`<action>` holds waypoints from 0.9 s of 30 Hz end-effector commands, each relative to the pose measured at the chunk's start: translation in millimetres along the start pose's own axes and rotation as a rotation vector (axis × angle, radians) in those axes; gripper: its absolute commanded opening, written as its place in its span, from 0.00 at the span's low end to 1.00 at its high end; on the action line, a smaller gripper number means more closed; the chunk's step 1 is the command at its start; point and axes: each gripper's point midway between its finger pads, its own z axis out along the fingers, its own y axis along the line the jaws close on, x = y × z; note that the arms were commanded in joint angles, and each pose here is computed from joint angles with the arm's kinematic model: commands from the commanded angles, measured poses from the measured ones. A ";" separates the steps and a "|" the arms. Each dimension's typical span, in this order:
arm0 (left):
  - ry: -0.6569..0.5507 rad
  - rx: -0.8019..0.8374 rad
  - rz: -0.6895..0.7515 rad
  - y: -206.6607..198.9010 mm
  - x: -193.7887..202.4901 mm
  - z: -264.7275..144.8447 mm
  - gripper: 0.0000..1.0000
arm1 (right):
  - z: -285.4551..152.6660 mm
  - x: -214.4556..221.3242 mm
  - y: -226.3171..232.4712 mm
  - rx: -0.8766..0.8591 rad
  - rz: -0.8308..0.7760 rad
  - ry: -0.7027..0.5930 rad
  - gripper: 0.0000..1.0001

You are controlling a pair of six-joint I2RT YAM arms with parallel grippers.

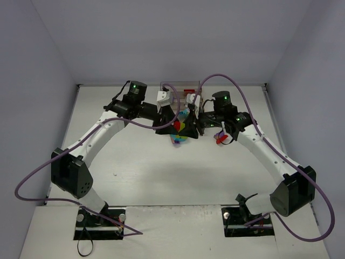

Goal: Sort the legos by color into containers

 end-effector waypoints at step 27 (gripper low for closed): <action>-0.085 -0.085 0.103 19.8 -39.2 -40.0 0.05 | -22.4 9.7 -0.2 0.102 -0.006 0.013 0.00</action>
